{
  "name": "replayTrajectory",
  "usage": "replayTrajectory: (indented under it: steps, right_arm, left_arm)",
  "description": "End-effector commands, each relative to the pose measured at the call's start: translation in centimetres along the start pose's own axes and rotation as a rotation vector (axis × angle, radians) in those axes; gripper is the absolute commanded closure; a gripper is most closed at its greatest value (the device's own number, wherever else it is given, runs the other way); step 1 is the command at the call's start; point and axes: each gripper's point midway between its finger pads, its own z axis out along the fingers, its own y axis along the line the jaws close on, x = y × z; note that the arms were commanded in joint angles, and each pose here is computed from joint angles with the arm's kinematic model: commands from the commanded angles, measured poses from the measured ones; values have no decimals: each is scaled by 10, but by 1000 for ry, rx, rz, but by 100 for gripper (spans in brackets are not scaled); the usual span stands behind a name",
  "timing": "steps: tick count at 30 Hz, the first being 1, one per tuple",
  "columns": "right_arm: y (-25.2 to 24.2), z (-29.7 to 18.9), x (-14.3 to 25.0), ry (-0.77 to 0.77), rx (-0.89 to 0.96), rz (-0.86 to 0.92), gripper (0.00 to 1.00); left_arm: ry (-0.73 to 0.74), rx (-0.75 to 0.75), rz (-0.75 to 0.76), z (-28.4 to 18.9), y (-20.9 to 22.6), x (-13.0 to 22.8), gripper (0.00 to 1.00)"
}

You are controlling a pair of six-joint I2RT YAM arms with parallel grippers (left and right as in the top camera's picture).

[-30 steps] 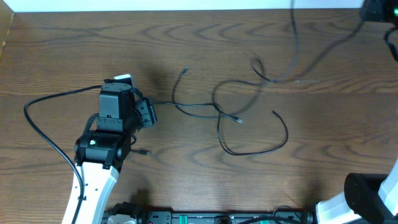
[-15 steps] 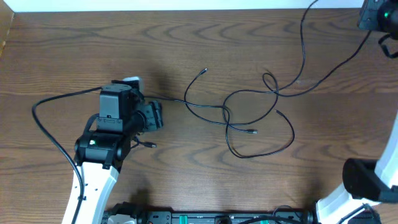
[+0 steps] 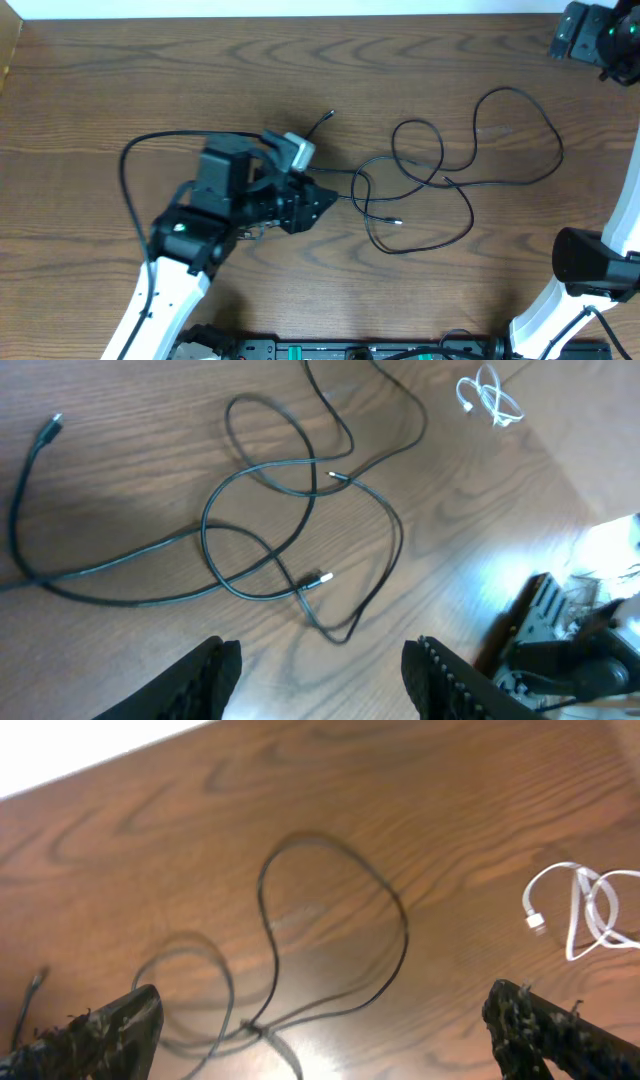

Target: Untangle cables

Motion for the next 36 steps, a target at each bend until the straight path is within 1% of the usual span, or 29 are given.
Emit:
replayTrajectory:
  steps: [1,3,8,12,13,16,18,21,27,30,33,36]
  right_arm:
    - [10,-6,9,33,-68,-36,1]
    - [11,-7,14,50,-77,-37,1]
    - [18,-12,26,93,-124,-37,1]
    - [17,-14,31,112,-123,-37,1]
    - [17,-15,32,115,-123,-37,1]
    - [17,-15,32,116,-122,-37,1]
    - [17,-15,32,116,-122,-37,1]
    - [17,-15,32,116,-123,-37,1]
    - [17,-15,32,116,-123,-37,1]
    - [17,-15,32,116,-123,-37,1]
    - [17,-15,32,116,-123,-37,1]
    - [17,-15,32,116,-123,-37,1]
  left_arm:
    - [25,-186,-53,19,27,3,43]
    - [45,-214,-64,33,30,6,44]
    - [94,-206,-121,78,28,15,49]
    - [116,-255,-199,106,37,25,56]
    - [120,-265,-233,113,39,28,59]
    - [131,-276,-334,127,43,36,62]
    - [146,-291,-400,133,45,44,62]
    - [181,-298,-439,143,42,56,59]
    - [211,-256,-390,160,19,67,50]
    - [212,-230,-366,164,6,69,49]
    - [217,-227,-401,166,0,72,50]
    - [224,-216,-388,168,-8,75,50]
